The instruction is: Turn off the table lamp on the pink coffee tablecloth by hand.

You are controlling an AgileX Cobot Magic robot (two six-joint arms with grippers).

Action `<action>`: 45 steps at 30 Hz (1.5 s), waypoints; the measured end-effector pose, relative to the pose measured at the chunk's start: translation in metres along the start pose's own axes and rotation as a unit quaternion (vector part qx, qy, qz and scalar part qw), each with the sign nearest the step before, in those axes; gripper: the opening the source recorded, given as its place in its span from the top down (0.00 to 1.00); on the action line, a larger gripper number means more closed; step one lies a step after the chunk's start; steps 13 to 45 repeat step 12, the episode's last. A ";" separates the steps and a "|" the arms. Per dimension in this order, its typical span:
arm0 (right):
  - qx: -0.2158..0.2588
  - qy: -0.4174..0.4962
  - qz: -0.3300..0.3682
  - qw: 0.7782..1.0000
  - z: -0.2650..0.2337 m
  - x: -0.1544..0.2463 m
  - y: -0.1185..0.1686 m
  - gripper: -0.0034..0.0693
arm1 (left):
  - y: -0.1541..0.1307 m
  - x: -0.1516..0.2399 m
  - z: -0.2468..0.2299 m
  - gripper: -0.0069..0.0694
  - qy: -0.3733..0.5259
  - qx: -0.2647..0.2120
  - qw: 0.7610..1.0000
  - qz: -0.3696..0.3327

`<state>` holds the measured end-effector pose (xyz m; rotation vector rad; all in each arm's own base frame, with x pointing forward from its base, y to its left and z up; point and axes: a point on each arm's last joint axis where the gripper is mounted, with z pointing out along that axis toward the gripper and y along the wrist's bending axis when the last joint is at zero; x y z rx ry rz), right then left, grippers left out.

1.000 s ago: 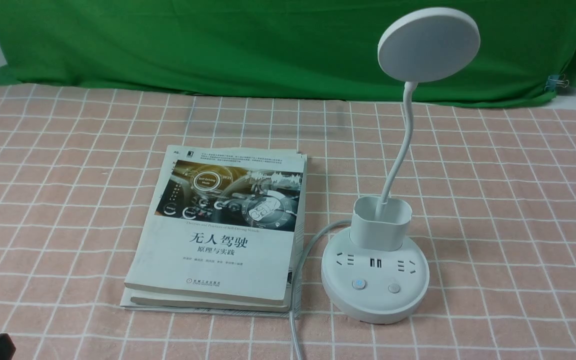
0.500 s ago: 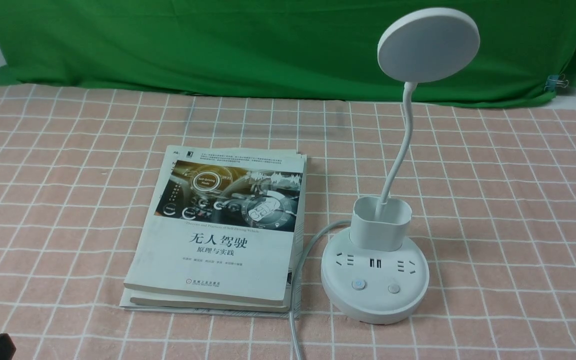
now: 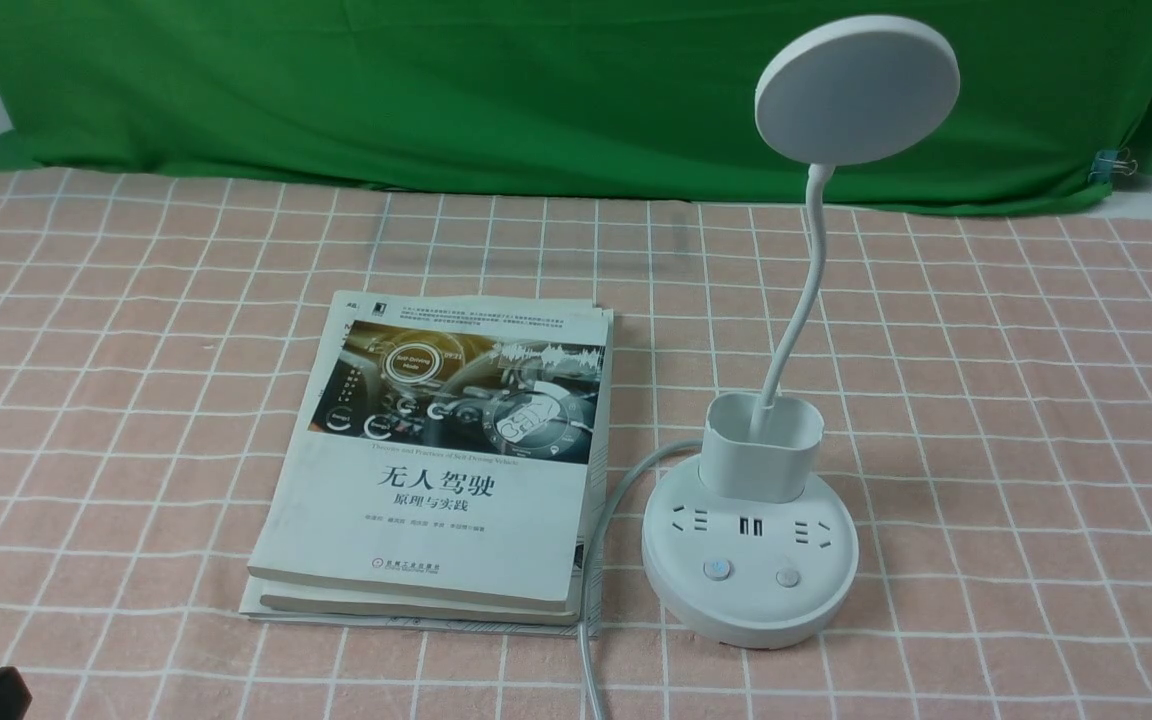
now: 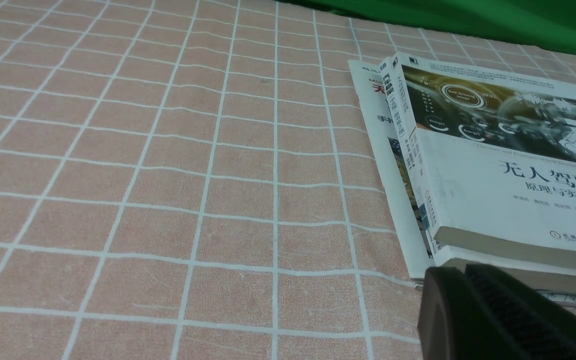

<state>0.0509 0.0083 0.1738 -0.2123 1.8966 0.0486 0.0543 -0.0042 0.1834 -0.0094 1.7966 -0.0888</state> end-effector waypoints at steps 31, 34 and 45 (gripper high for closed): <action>0.000 0.000 0.000 1.000 0.000 0.000 0.000 0.76 | 0.000 0.000 0.000 0.90 0.000 0.000 1.000 0.000; 0.000 0.000 0.000 1.000 0.000 0.000 0.000 0.76 | 0.000 0.000 0.000 0.90 0.000 0.000 1.000 0.000; 0.000 0.000 0.000 1.000 0.000 0.000 0.000 0.76 | 0.000 0.000 0.000 0.90 0.000 0.000 1.000 0.000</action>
